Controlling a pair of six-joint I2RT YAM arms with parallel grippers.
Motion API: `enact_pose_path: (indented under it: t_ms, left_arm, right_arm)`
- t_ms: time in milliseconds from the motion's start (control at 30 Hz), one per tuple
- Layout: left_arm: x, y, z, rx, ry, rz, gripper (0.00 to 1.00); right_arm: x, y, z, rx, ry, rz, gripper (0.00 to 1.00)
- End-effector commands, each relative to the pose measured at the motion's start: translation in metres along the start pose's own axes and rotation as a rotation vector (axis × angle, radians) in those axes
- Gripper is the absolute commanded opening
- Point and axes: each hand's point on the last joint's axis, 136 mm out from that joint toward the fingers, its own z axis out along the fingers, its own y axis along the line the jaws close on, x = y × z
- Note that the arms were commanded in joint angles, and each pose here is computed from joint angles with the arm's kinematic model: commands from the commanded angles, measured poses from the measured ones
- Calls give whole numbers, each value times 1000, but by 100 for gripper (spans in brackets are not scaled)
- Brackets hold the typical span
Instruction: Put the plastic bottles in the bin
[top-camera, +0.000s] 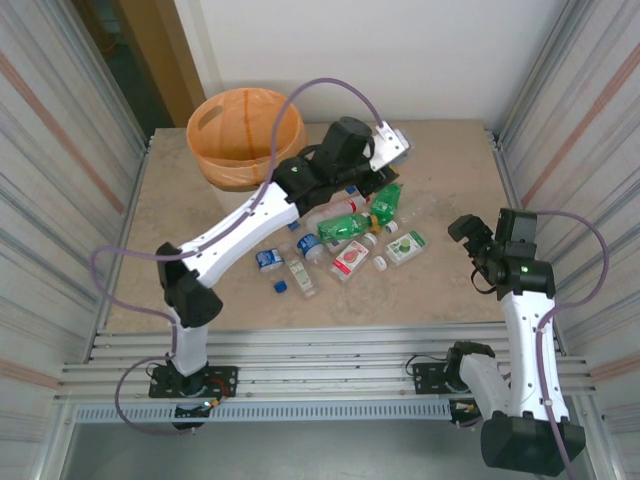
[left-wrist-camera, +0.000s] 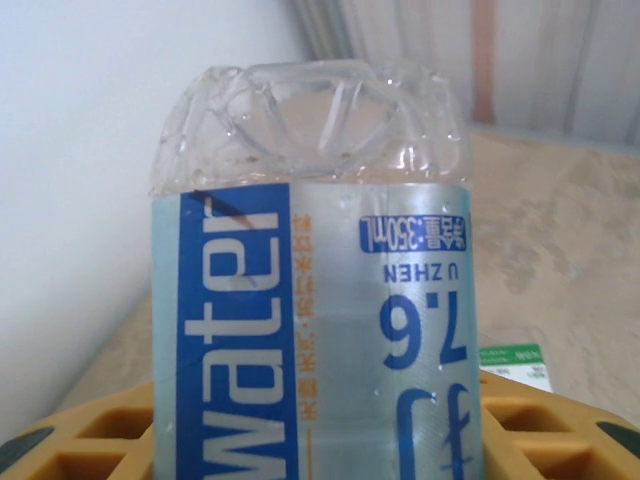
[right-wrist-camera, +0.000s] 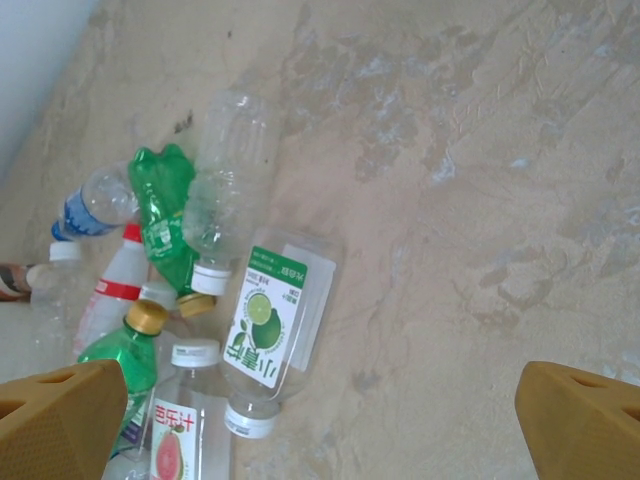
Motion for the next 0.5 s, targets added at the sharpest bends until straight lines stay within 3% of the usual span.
enact_pose_path:
  t_ms: [0, 167, 467]
  left_arm:
    - [-8, 56, -35, -199, -24, -100, 30]
    - [7, 123, -72, -383, -12, -211, 28]
    - [77, 217, -109, -530, 66, -493, 28]
  right_arm:
    - [6, 3, 1, -13, 11, -56, 98]
    - [13, 4, 6, 16, 9, -103, 98]
    - [27, 15, 20, 26, 43, -137, 98]
